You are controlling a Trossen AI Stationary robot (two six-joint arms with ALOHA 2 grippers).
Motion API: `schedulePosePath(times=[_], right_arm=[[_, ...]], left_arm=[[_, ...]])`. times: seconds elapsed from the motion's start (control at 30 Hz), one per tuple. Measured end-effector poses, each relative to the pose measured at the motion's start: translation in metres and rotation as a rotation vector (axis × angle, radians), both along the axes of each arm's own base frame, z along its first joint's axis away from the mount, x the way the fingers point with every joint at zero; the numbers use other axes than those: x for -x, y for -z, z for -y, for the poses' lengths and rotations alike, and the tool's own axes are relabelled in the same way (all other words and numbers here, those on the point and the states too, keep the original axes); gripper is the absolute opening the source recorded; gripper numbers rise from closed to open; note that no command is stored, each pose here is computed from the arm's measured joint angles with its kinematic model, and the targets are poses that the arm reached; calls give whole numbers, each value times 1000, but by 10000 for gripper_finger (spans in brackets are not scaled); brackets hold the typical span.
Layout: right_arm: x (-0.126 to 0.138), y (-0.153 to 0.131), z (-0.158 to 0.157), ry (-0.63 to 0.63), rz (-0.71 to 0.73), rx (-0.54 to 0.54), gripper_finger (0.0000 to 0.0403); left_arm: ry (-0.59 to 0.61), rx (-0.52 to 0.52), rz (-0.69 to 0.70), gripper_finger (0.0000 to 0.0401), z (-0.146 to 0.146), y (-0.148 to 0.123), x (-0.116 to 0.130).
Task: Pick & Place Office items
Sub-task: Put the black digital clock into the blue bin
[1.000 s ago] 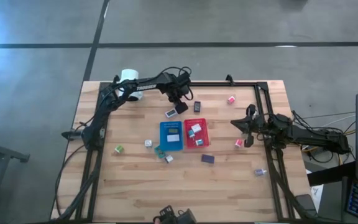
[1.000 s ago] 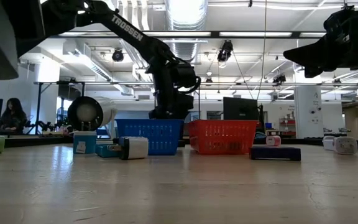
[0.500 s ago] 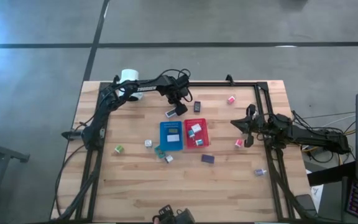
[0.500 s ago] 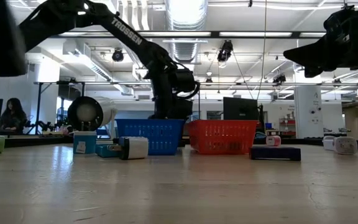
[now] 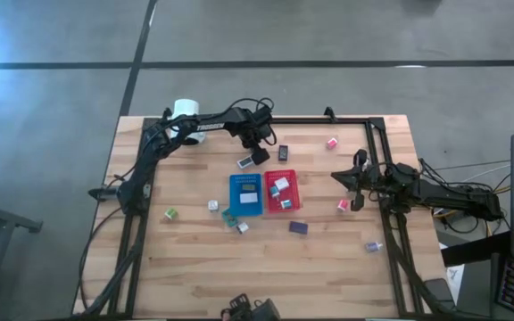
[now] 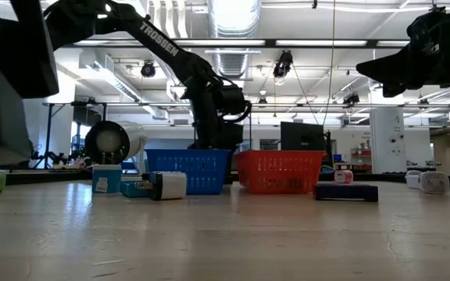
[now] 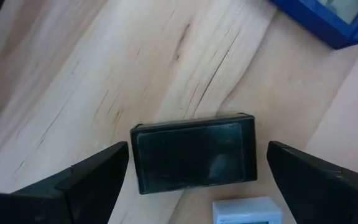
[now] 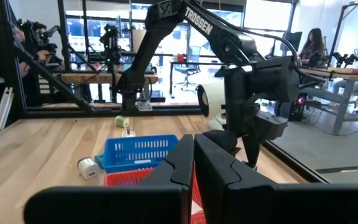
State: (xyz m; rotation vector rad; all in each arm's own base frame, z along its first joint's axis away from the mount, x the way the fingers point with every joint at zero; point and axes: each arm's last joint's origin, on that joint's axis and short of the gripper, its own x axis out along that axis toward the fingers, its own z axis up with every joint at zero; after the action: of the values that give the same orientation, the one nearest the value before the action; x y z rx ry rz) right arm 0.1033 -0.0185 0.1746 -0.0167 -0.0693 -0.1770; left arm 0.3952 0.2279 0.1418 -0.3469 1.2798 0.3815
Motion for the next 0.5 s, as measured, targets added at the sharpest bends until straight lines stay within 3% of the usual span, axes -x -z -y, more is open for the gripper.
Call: schedulePosePath(times=[0.33,0.5], right_arm=[[0,0,0,0,-1,3,8],[0,0,0,1,-3,12,8]], left_arm=[[42,31,19,284,1,0,-1],[59,36,25,282,2,0,-1]])
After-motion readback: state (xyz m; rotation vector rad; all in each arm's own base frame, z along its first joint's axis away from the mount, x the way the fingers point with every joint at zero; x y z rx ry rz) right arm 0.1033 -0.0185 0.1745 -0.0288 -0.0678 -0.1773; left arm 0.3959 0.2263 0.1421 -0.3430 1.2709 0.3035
